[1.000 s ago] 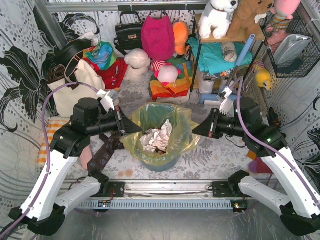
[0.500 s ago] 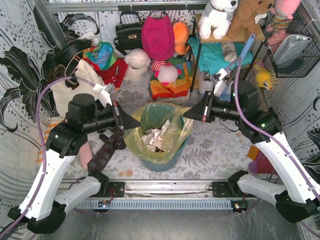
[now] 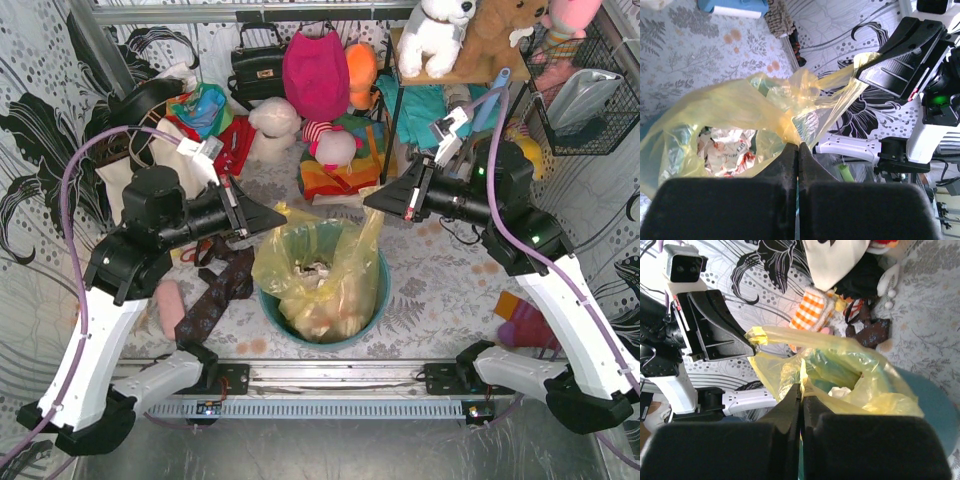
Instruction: Tie the trash bag
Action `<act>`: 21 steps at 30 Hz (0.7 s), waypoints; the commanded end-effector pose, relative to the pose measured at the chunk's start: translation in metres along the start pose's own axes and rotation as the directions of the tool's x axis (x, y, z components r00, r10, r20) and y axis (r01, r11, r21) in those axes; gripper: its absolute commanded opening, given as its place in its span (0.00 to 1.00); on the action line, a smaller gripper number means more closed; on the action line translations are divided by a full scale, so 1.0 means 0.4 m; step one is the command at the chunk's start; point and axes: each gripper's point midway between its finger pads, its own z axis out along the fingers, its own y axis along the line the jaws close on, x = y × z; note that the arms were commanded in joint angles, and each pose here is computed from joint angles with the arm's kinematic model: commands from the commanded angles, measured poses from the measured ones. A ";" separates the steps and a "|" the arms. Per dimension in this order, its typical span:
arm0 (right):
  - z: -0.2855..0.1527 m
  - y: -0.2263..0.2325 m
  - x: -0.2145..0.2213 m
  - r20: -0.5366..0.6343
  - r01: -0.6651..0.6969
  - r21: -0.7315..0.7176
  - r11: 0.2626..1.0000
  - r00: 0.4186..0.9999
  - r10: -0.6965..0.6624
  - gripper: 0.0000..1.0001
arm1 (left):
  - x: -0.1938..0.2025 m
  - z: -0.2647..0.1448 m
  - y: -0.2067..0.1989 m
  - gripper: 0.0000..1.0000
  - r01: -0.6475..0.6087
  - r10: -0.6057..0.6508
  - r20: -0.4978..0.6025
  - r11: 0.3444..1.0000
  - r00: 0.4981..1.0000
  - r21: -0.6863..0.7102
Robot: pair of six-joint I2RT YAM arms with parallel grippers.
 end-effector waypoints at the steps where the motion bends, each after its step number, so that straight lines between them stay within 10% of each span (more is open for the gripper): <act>1: -0.028 0.062 -0.070 0.117 0.060 -0.033 0.998 0.992 -0.056 0.00 | -0.060 -0.023 -0.056 0.00 -0.076 0.070 0.121 0.996 0.990 0.048; 21: 0.057 -0.180 -0.021 0.085 0.038 0.251 0.967 0.995 -0.061 0.00 | -0.131 0.160 0.118 0.00 -0.051 0.066 0.152 0.994 0.986 -0.099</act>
